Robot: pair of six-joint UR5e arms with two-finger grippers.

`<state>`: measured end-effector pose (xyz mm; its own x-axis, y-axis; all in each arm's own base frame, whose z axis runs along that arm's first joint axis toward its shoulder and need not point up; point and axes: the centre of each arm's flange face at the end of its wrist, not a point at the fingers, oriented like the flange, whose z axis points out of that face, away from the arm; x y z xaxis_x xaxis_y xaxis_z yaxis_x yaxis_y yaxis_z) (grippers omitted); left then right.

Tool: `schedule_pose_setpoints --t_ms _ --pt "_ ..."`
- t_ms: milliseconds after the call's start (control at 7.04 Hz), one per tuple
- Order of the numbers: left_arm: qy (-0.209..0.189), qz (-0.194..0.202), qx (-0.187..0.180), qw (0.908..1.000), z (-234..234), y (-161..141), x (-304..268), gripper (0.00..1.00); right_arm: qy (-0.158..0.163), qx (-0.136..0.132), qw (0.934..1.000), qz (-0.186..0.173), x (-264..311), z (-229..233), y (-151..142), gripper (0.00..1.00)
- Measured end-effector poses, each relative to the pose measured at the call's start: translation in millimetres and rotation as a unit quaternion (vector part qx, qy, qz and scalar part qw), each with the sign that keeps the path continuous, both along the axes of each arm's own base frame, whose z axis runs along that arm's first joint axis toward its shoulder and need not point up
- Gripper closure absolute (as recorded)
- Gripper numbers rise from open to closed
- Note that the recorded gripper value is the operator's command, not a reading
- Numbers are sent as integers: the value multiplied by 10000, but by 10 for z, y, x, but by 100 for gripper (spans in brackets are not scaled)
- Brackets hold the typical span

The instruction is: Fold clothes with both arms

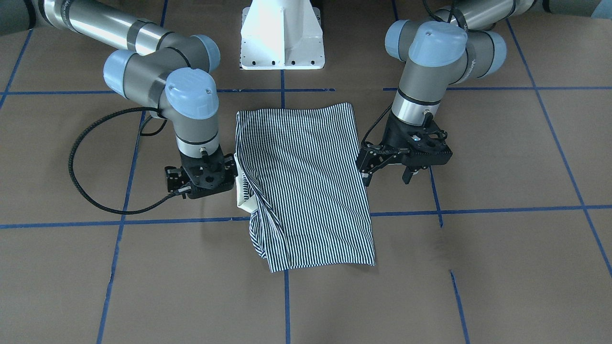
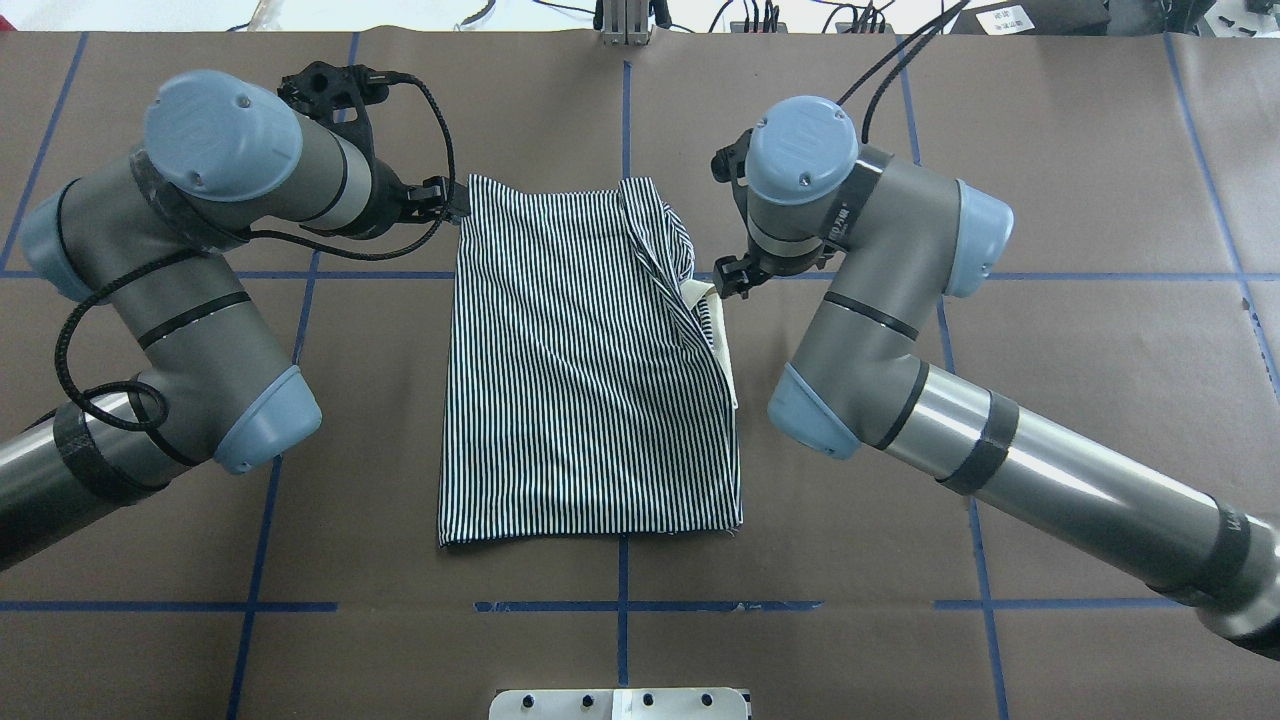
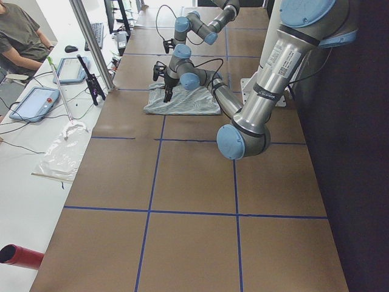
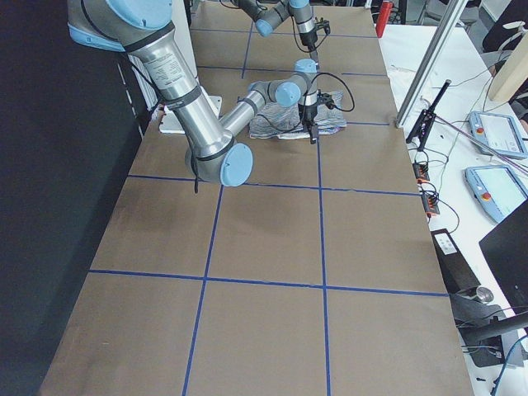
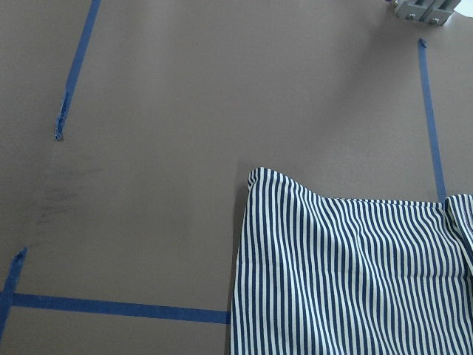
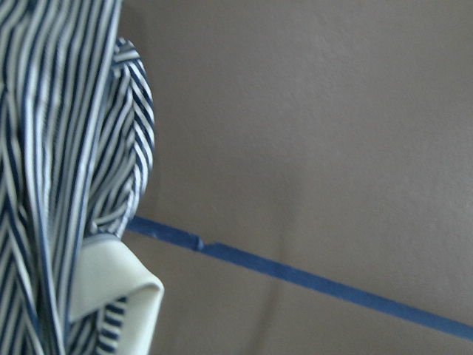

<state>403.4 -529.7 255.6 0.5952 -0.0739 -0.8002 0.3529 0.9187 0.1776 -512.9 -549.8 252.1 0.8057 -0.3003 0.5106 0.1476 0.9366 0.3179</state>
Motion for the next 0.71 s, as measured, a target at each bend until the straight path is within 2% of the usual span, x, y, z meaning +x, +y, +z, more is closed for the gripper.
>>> schedule_pose_setpoints --t_ms 284,426,710 --pt "6 0 5 10000 -7 -2 -7 0 -242 14 9995 194 -500 -333 -393 0" --pt "4 1 2 10000 -3 -2 -8 0 -280 -6 9993 229 -691 -457 -499 0" --pt "3 2 1 10000 1 -3 -7 0 -219 -70 9996 185 -892 -459 -503 0"
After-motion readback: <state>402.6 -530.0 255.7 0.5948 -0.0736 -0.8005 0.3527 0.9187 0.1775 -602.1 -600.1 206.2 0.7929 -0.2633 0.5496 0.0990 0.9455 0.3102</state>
